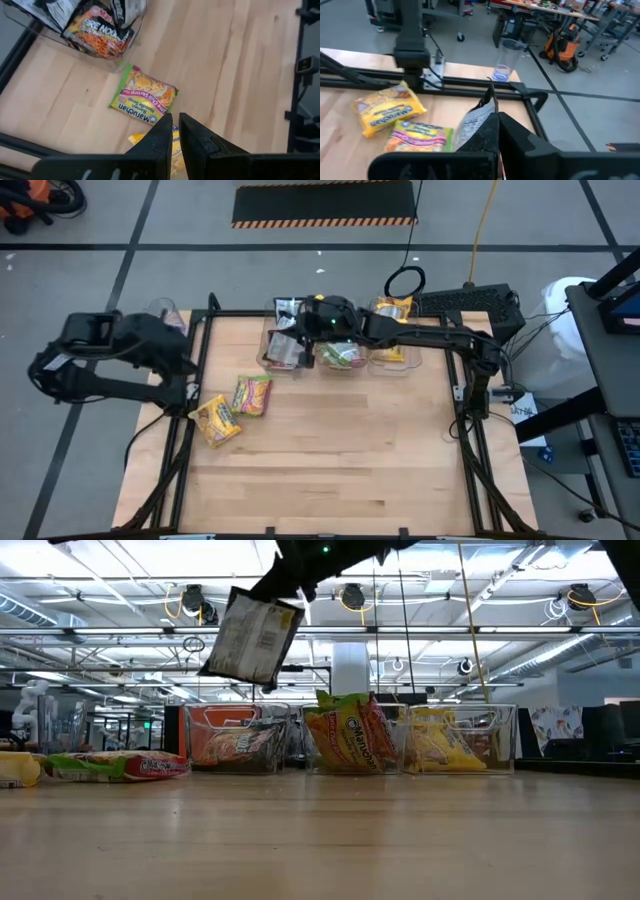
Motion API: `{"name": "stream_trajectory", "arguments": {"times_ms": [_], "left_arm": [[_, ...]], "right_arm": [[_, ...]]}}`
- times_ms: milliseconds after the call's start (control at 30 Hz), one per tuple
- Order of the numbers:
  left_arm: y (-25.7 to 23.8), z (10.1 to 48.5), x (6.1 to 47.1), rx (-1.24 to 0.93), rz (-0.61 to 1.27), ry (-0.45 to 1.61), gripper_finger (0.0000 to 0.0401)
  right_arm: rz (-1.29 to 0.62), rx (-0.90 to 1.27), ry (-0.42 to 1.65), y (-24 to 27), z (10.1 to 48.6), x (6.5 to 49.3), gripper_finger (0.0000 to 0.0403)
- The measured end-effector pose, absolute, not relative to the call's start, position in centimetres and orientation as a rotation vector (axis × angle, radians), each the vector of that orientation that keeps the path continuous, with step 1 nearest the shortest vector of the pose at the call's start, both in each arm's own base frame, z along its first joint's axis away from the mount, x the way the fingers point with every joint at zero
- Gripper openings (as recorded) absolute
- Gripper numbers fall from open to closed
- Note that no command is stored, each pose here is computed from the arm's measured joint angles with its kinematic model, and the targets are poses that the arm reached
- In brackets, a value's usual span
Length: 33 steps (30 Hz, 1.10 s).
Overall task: Sort Maruchan noodles
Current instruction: Put the black noodle pack into the left transparent bin, then put the yellow noodle pack into the right transparent bin
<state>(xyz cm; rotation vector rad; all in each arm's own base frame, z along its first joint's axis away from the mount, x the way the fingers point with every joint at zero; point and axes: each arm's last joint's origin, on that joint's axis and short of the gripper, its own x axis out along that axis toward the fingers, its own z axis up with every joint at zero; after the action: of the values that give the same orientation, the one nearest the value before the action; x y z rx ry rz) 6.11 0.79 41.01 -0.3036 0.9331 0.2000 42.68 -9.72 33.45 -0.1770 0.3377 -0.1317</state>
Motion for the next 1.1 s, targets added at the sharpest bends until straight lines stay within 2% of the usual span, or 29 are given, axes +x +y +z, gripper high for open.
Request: {"name": "stream_trajectory", "arguments": {"times_ms": [233, 367, 667, 1100], "left_arm": [[0.4, 41.2, 3.7, -0.298, 0.193, 0.857, 0.0037], [0.3, 41.3, 3.0, -0.296, 0.191, 0.832, 0.0037], [0.3, 41.3, 2.8, -0.287, 0.188, 0.826, 0.0037], [0.3, 41.3, 2.8, -0.26, 0.176, 0.827, 0.0037]], "right_arm": [[-0.133, -0.16, 0.34, -11.8, 33.2, 42.3, 0.0], [-0.143, -0.136, 0.368, -13.2, 31.6, 42.8, 0.0], [-0.074, -0.052, 0.427, -14.2, 27.5, 44.6, 0.0], [-0.033, 0.019, 0.438, -14.4, 26.0, 44.9, 0.0]]}}
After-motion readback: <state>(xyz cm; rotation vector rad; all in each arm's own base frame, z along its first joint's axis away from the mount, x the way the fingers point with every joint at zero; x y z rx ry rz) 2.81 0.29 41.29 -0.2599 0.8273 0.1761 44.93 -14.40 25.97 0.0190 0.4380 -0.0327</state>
